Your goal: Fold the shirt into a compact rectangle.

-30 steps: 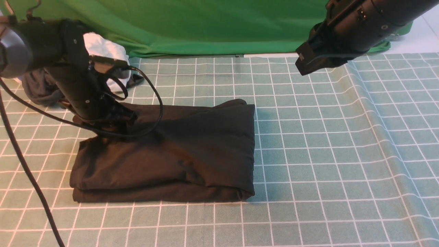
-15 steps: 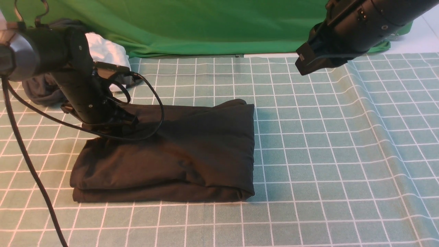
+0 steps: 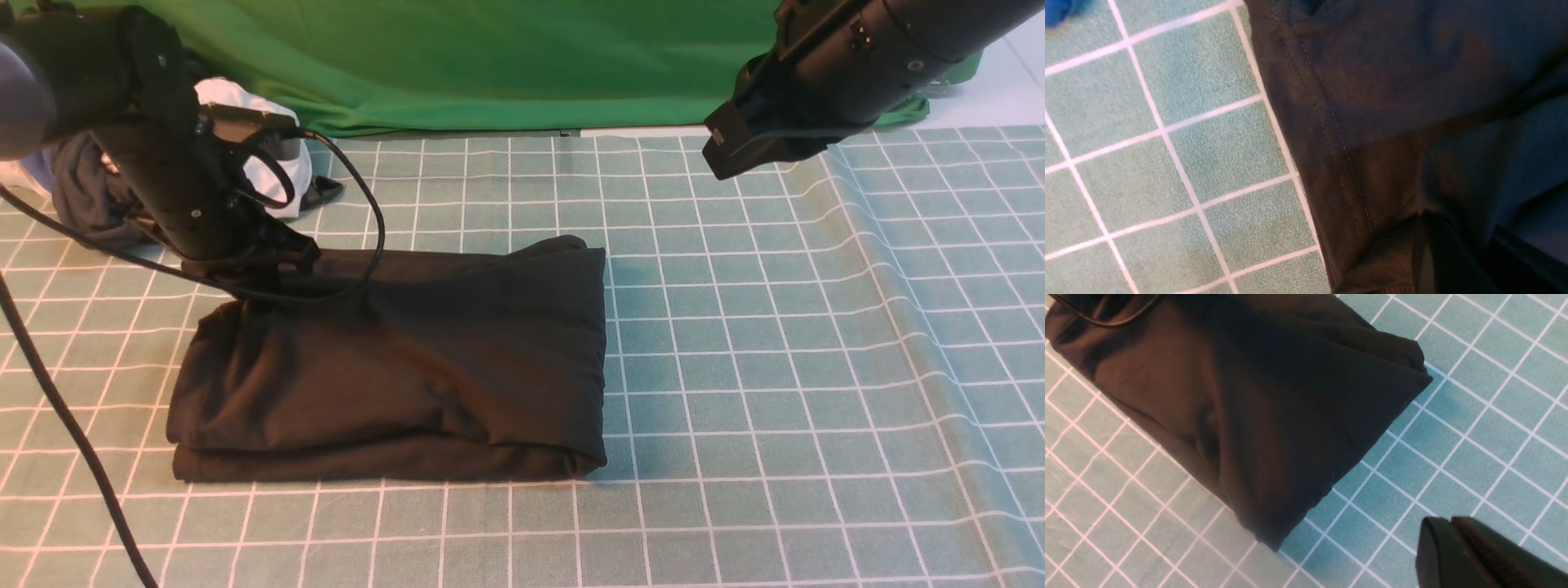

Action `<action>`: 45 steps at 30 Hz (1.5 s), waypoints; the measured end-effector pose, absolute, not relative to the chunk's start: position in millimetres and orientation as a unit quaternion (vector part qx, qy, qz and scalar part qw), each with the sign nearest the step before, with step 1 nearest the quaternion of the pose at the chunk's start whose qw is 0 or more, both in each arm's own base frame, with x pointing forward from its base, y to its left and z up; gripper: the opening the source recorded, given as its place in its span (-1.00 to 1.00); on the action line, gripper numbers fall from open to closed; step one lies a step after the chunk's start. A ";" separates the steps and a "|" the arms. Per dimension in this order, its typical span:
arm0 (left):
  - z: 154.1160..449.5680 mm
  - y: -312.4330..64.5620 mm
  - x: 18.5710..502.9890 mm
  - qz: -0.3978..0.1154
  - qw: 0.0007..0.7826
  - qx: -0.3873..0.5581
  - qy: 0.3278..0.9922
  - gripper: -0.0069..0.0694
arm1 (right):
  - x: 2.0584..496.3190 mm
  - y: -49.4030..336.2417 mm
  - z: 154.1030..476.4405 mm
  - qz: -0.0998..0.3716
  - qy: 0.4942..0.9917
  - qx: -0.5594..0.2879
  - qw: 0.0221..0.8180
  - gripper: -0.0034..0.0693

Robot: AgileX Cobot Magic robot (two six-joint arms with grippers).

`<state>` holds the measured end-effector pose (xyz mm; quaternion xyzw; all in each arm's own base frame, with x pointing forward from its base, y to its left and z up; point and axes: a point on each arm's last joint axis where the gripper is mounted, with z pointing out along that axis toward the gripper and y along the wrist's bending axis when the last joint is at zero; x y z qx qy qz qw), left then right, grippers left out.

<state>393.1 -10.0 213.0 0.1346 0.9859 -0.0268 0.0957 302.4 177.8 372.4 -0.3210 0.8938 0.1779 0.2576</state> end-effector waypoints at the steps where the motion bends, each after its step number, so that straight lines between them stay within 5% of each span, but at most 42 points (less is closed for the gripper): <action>1: 213.1 -6.9 393.9 -0.027 0.100 0.130 0.986 -0.79 | 302.4 177.9 372.4 0.178 0.894 -0.321 0.258 -0.84; 11: 214.7 9.9 399.6 -0.037 0.134 0.095 0.986 -0.74 | 302.3 178.1 372.5 0.180 0.894 -0.321 0.257 -0.84; 21: 214.9 22.2 396.3 0.034 0.111 0.120 0.986 0.01 | 301.2 179.2 372.7 0.187 0.892 -0.322 0.254 -0.83; 26: 233.0 28.3 396.5 0.065 0.141 0.075 0.985 0.16 | 300.8 179.2 372.6 0.188 0.892 -0.324 0.252 -0.82; 31: 244.0 17.1 394.7 -0.004 0.148 0.024 0.989 -0.07 | 300.8 179.2 372.6 0.188 0.892 -0.325 0.252 -0.81; 36: 235.9 -8.9 394.0 -0.108 0.119 0.038 0.986 -0.71 | 300.6 179.7 372.8 0.191 0.892 -0.324 0.252 -0.80; 45: 181.8 -14.6 400.6 -0.103 0.028 0.058 0.993 -0.79 | 299.9 181.0 373.3 0.198 0.888 -0.329 0.252 -0.80</action>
